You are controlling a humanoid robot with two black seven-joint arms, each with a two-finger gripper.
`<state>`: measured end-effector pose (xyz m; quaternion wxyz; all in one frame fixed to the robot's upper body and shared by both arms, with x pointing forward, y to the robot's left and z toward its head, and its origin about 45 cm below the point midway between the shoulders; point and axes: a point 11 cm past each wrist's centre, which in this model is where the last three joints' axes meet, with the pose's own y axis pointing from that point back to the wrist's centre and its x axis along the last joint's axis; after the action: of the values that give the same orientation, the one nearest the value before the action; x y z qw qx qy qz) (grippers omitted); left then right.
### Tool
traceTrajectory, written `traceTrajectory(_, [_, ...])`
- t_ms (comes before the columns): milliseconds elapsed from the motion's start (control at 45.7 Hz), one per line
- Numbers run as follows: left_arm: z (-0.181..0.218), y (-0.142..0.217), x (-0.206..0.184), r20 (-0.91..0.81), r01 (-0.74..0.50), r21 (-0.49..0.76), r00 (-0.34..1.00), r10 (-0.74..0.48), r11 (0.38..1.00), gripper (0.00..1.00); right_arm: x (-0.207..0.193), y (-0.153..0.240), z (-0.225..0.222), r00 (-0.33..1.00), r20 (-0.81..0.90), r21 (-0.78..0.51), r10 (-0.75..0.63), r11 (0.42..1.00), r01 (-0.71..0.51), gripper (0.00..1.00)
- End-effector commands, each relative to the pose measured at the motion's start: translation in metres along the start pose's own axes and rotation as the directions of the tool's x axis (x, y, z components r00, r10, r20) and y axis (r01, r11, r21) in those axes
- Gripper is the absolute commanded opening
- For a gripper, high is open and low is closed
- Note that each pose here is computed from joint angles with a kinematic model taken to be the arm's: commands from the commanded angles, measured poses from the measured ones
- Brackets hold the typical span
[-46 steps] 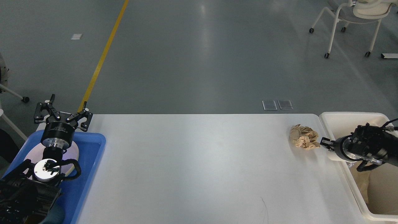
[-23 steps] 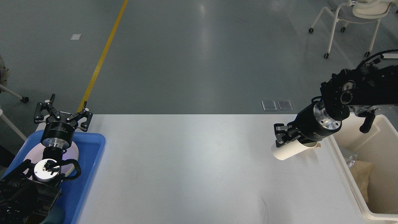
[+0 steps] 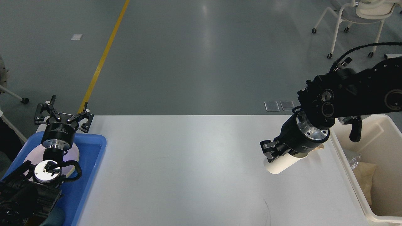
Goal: Tidy desktop
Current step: 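Lift the paper cup with the right gripper and drop it into the bin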
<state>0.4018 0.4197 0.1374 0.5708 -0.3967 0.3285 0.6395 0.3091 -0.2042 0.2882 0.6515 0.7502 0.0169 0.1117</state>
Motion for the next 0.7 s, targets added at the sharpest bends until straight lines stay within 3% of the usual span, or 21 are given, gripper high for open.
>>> traceTrajectory(0, [0.0, 0.0, 0.0, 0.0, 0.0, 0.0, 1.0, 0.0, 1.0, 0.97, 0.007, -0.011, 0.032, 0.997, 0.061, -0.064, 0.052, 0.997, -0.048, 0.0])
traceTrajectory(219, [0.0, 0.0, 0.0, 0.0, 0.0, 0.0, 1.0, 0.0, 1.0, 0.97, 0.02, -0.045, 0.15, 0.96, 0.182, -0.314, 0.214, 0.938, -0.15, 0.0])
traceTrajectory(438, [0.0, 0.0, 0.0, 0.0, 0.0, 0.0, 1.0, 0.0, 1.0, 0.97, 0.014, -0.067, 0.289, 0.867, 0.245, -0.553, 0.434, 0.797, -0.242, 0.0])
traceTrajectory(613, [0.0, 0.0, 0.0, 0.0, 0.0, 0.0, 1.0, 0.0, 1.0, 0.97, -0.023, -0.091, 0.368, 0.759, 0.267, -0.696, 0.594, 0.663, -0.274, 0.0])
traceTrajectory(679, [0.0, 0.0, 0.0, 0.0, 0.0, 0.0, 1.0, 0.0, 1.0, 0.97, -0.057, -0.105, 0.39, 0.706, 0.285, -0.739, 0.648, 0.618, -0.269, 0.0])
